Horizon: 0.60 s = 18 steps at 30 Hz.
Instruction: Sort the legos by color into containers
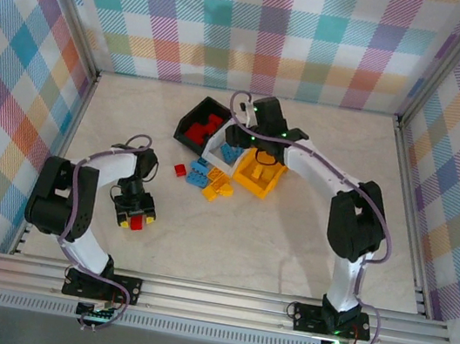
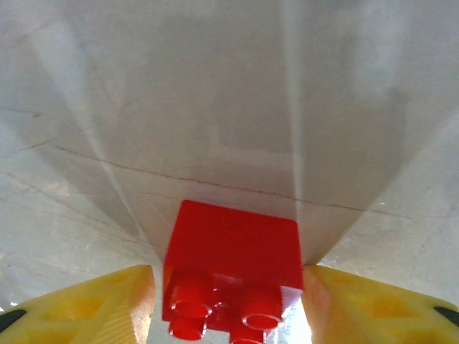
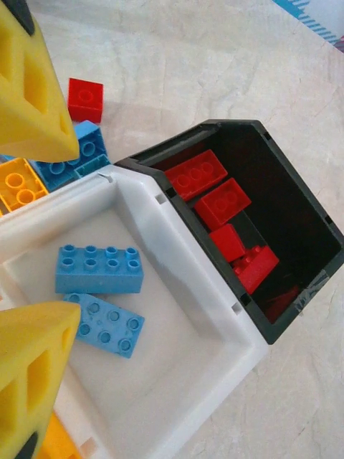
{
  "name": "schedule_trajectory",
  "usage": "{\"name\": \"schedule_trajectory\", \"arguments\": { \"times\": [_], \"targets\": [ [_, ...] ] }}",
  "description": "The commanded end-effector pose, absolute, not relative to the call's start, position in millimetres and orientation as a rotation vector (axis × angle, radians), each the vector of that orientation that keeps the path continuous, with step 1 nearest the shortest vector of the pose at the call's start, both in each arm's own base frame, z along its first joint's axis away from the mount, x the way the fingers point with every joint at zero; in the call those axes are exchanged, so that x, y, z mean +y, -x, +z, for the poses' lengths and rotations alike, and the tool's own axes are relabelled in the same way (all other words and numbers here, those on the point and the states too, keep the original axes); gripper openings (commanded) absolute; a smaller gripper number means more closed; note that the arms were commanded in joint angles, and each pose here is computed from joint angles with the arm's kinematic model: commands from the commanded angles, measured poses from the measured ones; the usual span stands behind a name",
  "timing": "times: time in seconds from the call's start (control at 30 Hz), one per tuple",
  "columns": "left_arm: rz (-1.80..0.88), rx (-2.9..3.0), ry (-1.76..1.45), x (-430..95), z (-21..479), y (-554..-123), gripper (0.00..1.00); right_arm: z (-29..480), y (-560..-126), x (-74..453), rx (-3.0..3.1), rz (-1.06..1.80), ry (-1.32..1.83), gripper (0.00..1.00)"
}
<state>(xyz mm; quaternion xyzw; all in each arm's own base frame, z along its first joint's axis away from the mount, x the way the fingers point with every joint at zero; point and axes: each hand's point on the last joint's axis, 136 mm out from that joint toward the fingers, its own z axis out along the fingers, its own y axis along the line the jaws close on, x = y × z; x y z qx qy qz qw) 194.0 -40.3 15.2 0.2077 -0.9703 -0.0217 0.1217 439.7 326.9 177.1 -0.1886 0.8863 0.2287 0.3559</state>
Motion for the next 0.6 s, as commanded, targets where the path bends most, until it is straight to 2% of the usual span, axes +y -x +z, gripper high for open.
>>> {"name": "schedule_trajectory", "arguments": {
  "times": [0.0,0.17,0.4,0.57],
  "targets": [
    [-0.089,-2.836,-0.593,-39,10,-192,0.50,189,-431,320,2.262,0.601,0.491,0.54],
    [-0.067,-2.853,-0.592,-40,12,-195,0.36,186,-418,310,2.279,0.585,0.487,0.54],
    [0.011,-2.905,-0.581,-48,27,-207,0.33,191,-400,298,2.293,0.585,0.479,0.55],
    [0.151,-3.017,-0.581,-63,68,-250,0.33,196,-379,284,2.308,0.580,0.479,0.55]
  ]
}}
